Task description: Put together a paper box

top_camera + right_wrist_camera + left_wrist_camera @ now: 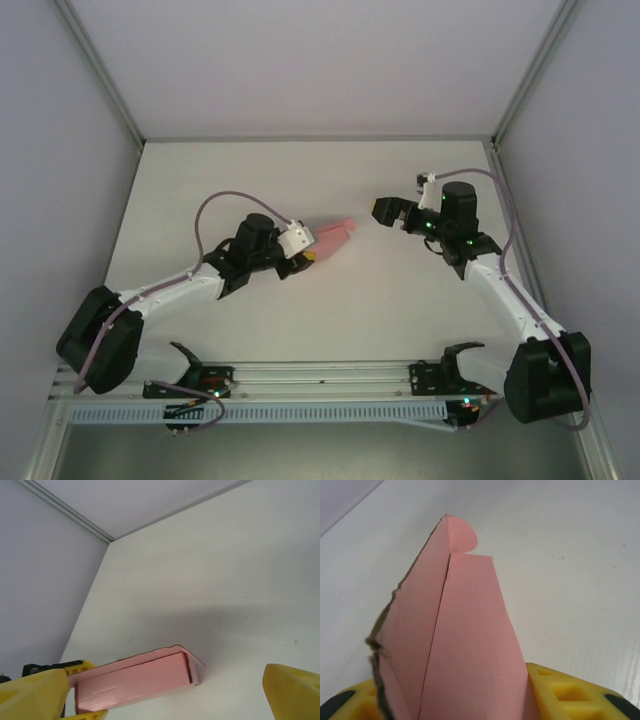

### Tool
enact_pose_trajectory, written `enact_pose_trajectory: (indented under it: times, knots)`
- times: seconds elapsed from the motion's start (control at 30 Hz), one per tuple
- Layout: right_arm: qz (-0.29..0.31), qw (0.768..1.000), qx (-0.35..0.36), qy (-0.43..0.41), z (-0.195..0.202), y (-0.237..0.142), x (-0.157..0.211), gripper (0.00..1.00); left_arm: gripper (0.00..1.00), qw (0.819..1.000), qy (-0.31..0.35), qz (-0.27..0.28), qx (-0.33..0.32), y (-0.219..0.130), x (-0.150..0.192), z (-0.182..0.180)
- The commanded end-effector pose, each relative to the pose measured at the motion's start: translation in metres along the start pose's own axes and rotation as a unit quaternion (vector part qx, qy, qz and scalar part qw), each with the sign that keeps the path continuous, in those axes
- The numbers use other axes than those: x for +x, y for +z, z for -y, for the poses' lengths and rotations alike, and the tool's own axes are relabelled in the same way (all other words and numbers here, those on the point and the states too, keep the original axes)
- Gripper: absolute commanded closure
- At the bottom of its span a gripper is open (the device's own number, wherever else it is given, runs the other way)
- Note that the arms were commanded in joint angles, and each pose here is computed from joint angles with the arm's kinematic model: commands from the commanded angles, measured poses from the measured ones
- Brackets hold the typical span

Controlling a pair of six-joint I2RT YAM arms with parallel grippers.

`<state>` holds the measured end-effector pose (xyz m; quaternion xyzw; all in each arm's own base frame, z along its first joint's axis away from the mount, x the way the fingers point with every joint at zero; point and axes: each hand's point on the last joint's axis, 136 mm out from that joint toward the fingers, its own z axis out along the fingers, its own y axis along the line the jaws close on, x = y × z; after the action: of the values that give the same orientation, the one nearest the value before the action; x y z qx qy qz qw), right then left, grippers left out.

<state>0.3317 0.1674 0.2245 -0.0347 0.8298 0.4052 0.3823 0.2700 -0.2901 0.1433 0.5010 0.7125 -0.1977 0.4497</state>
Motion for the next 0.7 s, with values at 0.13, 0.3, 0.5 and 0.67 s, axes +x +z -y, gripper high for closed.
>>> enact_pose_trajectory:
  times: [0.13,0.3,0.5,0.67]
  knots:
    - [-0.13,0.978,0.012,-0.163,-0.002,0.047,0.031,0.22,0.59,0.995,-0.049,-0.048,0.071,0.013,0.039,0.022]
    - [-0.227,0.951,0.035,-0.205,0.013,0.07,0.055,0.34,0.59,0.993,-0.056,-0.066,0.079,0.025,0.048,0.021]
    - [-0.255,0.938,0.085,-0.22,0.039,0.076,0.06,0.42,0.59,0.991,-0.059,-0.088,0.08,0.032,0.059,0.021]
    - [-0.258,0.933,0.103,-0.23,0.048,0.079,0.058,0.53,0.59,0.989,-0.062,-0.104,0.082,0.038,0.066,0.02]
